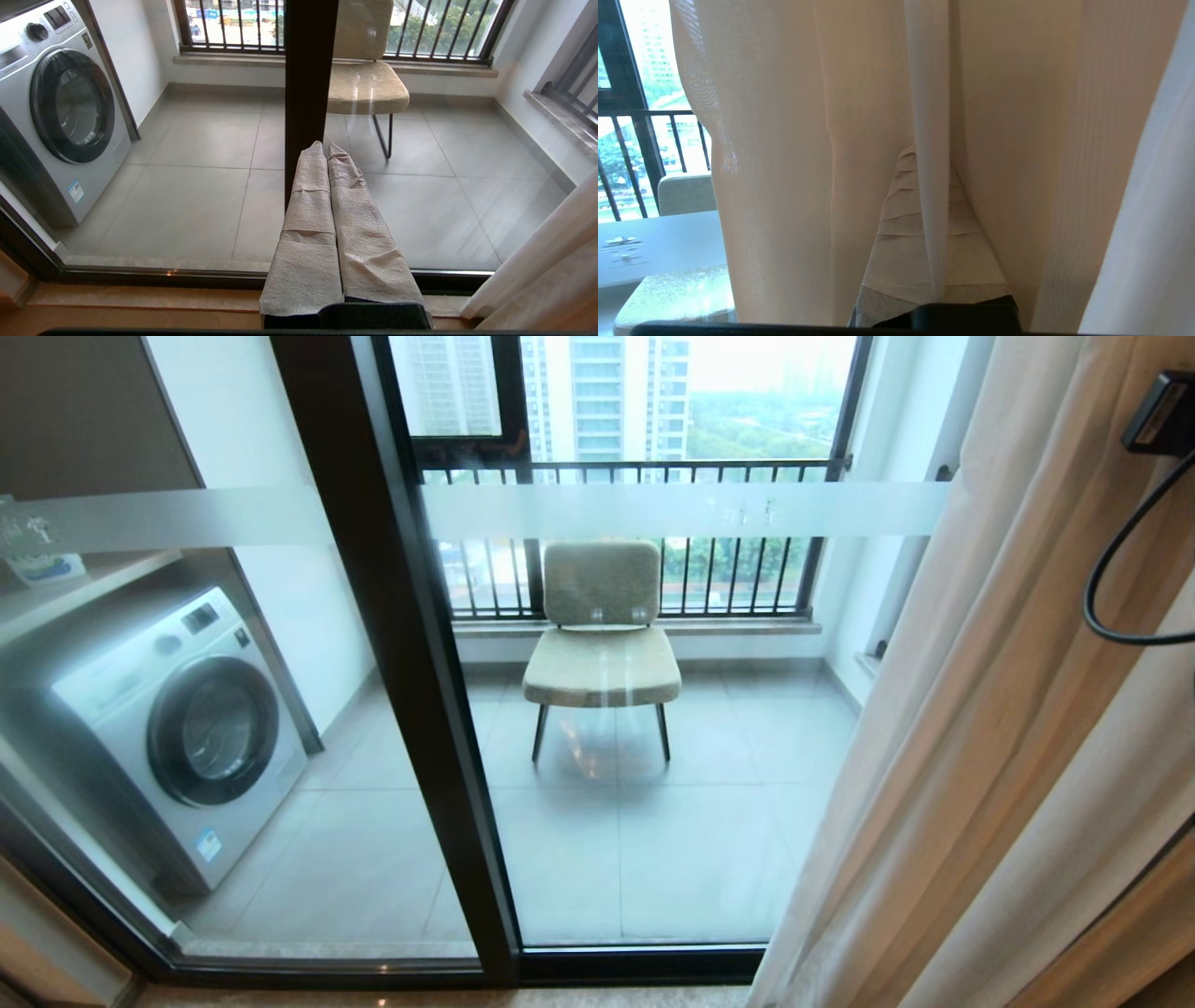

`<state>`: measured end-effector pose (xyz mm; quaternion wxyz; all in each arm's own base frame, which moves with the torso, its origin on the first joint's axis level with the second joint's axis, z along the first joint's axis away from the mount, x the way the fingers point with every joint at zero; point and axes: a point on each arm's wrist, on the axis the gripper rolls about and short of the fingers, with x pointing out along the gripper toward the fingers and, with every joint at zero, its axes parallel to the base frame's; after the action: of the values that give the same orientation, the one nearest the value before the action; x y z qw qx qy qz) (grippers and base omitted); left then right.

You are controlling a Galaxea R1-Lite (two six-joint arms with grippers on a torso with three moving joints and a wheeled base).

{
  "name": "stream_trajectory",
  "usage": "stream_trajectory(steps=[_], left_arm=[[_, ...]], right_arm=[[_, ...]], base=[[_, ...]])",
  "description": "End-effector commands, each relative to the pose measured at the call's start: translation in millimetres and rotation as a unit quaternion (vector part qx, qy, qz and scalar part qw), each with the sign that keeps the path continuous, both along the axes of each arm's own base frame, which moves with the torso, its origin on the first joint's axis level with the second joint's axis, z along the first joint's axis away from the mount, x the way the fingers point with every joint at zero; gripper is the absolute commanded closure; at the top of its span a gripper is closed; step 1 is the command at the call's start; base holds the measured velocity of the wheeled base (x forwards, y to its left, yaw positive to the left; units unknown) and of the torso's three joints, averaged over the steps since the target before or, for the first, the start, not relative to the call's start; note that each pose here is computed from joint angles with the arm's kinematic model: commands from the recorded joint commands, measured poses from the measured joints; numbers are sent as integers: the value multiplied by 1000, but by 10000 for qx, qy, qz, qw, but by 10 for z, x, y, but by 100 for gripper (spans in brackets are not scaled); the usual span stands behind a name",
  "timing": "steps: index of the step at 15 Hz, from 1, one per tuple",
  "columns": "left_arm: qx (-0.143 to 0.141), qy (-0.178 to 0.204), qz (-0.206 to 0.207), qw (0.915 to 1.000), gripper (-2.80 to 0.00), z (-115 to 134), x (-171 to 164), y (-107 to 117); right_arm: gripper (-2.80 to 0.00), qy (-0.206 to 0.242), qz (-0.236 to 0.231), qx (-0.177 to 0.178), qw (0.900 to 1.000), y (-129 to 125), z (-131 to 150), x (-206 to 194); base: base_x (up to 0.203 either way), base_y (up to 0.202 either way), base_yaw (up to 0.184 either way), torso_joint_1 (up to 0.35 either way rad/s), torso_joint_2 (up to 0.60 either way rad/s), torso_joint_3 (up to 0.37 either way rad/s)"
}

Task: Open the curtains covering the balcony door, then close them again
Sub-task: Pull the inner curtains open on both sides

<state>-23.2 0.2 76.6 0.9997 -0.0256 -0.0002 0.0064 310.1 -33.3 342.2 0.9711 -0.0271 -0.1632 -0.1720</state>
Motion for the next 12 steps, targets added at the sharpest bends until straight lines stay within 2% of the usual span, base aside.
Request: stream_trajectory(steps=[1, 12], left_arm=[[-4, 0, 5, 10000, 0, -1, 0, 0], [-4, 0, 4, 10000, 0, -1, 0, 0]], right_arm=[[0, 7, -7, -1, 10000, -1, -14, 13], [0, 7, -21, -1, 10000, -10, -17, 12]], base=[[0, -189, 0, 2, 2, -2], [0, -193, 2, 2, 4, 2]])
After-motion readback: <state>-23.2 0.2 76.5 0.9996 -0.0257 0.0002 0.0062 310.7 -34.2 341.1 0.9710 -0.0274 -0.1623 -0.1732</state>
